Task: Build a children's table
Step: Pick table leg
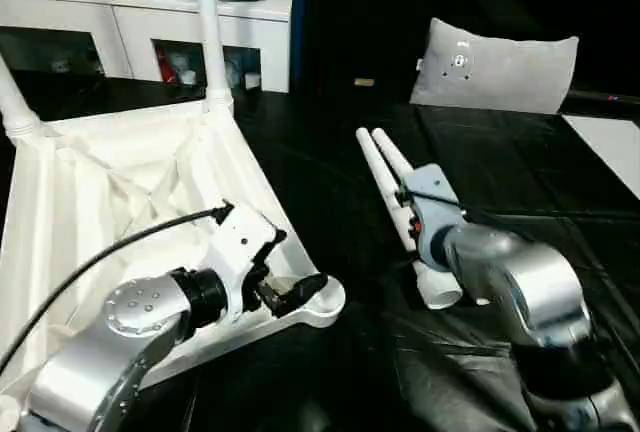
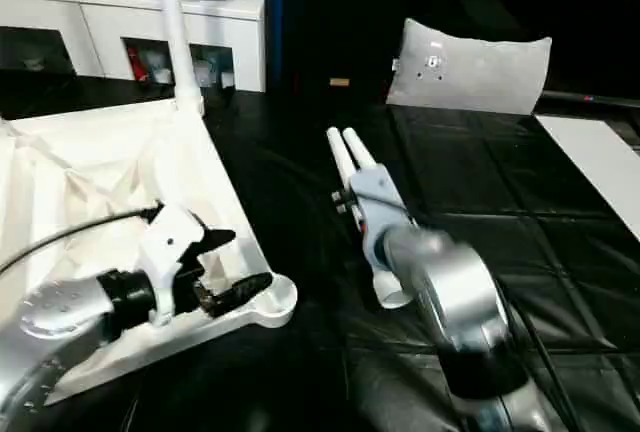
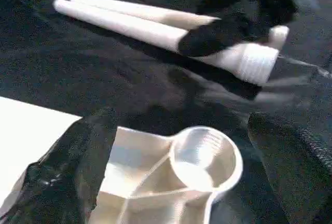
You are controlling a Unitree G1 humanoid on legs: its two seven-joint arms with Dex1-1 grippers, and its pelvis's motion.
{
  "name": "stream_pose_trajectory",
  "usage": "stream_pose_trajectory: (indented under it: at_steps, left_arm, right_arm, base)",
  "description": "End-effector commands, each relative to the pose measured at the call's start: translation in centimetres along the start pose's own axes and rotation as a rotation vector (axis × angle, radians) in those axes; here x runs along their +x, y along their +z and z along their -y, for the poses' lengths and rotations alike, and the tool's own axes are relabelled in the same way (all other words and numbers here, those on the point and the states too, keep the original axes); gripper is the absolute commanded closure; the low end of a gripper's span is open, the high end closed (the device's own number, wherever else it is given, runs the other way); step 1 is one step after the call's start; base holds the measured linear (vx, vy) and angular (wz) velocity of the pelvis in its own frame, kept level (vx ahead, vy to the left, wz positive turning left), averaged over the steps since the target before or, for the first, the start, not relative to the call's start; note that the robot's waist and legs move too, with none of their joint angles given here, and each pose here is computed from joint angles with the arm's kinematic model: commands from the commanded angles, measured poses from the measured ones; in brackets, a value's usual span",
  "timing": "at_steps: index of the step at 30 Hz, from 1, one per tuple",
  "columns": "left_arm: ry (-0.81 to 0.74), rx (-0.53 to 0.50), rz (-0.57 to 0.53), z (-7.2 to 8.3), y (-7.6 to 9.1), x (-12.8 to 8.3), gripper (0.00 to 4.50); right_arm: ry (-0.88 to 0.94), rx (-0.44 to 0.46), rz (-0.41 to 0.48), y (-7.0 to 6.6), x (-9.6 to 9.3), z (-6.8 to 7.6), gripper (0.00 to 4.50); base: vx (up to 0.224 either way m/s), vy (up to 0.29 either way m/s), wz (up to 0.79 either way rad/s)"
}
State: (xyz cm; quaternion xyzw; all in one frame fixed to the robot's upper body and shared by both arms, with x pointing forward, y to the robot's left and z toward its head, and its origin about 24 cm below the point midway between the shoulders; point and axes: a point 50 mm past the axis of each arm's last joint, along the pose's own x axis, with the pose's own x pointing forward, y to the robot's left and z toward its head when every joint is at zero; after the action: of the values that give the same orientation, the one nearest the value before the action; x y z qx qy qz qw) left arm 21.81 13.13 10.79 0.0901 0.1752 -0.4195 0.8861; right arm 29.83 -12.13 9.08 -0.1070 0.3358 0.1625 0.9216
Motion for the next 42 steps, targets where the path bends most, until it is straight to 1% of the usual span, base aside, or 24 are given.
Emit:
stream_pose_trajectory:
  at_steps: [1,4,5,6,9,12,14,15,16,17,23,27,30,33,35,36,37,39,42]
  left_arm:
    - [-0.015,0.009,0.01,0.0,0.5,-0.2,0.04]
    - [-0.045,0.012,-0.001,0.3,0.7,-0.4,0.04]
    - [-0.045,0.012,-0.001,0.3,0.7,-0.4,0.04]
    - [-0.053,0.011,-0.002,0.4,0.7,-0.4,0.04]
    - [-0.059,0.012,-0.007,0.5,0.7,-0.4,0.04]
    - [-0.064,0.014,-0.014,0.5,0.7,-0.4,0.04]
    - [-0.064,0.014,-0.015,0.6,0.7,-0.4,0.0]
    - [-0.065,0.014,-0.016,0.6,0.7,-0.5,0.0]
    - [-0.065,0.014,-0.018,0.6,0.7,-0.5,0.0]
    - [-0.064,0.012,-0.022,0.6,0.6,-0.6,0.0]
    - [-0.064,0.012,-0.031,0.6,0.5,-0.6,0.0]
    - [-0.07,0.012,-0.034,0.7,0.4,-0.5,0.0]
    - [-0.073,0.011,-0.033,0.8,0.4,-0.5,0.0]
    - [-0.076,0.008,-0.03,0.8,0.5,-0.5,0.0]
    - [-0.076,0.011,-0.034,0.7,0.4,-0.4,0.0]
    - [-0.076,0.011,-0.035,0.7,0.4,-0.4,0.0]
    - [-0.076,0.012,-0.036,0.7,0.4,-0.4,0.0]
    - [-0.077,0.012,-0.035,0.8,0.4,-0.4,0.0]
    - [-0.077,0.012,-0.038,0.8,0.4,-0.5,0.0]
  right_arm:
    - [-0.04,0.01,-0.028,0.1,0.2,0.8,0.0]
    - [-0.044,0.038,-0.091,0.2,1.0,1.5,0.0]
    - [-0.044,0.038,-0.091,0.2,1.0,1.5,0.0]
    - [-0.055,0.049,-0.105,0.0,1.3,1.8,0.0]
    - [-0.067,0.079,-0.131,-0.2,1.8,2.3,0.0]
    - [-0.067,0.107,-0.158,-0.4,2.1,2.6,0.0]
    - [-0.071,0.113,-0.165,-0.4,2.1,2.7,0.28]
    - [-0.072,0.114,-0.168,-0.4,2.1,2.7,0.28]
    - [-0.073,0.116,-0.171,-0.4,2.1,2.8,0.37]
    - [-0.069,0.123,-0.178,-0.4,2.0,2.8,0.59]
    - [-0.09,0.149,-0.152,0.0,1.2,3.5,0.59]
    - [-0.1,0.153,-0.169,-0.5,0.9,3.9,0.59]
    - [-0.107,0.152,-0.17,-0.5,0.7,4.0,0.59]
    - [-0.105,0.145,-0.156,-0.2,0.0,4.1,0.59]
    - [-0.105,0.155,-0.159,-0.3,-0.3,4.2,0.35]
    - [-0.107,0.156,-0.16,-0.3,-0.3,4.3,0.35]
    - [-0.107,0.157,-0.165,-0.4,-0.3,4.3,0.15]
    - [-0.11,0.153,-0.177,-0.6,-0.3,4.4,0.06]
    - [-0.13,0.163,-0.187,-0.9,-0.6,4.7,0.06]
  base:
    - [0.0,0.0,0.0]
    - [0.0,0.0,0.0]
    - [0.0,0.0,0.0]
    - [0.0,0.0,0.0]
    - [0.0,0.0,0.0]
    - [0.0,0.0,0.0]
    - [0.0,0.0,0.0]
    - [0.0,0.0,0.0]
    - [0.0,0.0,0.0]
    - [0.0,0.0,0.0]
    - [0.0,0.0,0.0]
    - [0.0,0.0,0.0]
    - [0.0,0.0,0.0]
    - [0.0,0.0,0.0]
    - [0.0,0.0,0.0]
    - [0.0,0.0,0.0]
    - [0.0,0.0,0.0]
    - [0.0,0.0,0.0]
    - [0.0,0.0,0.0]
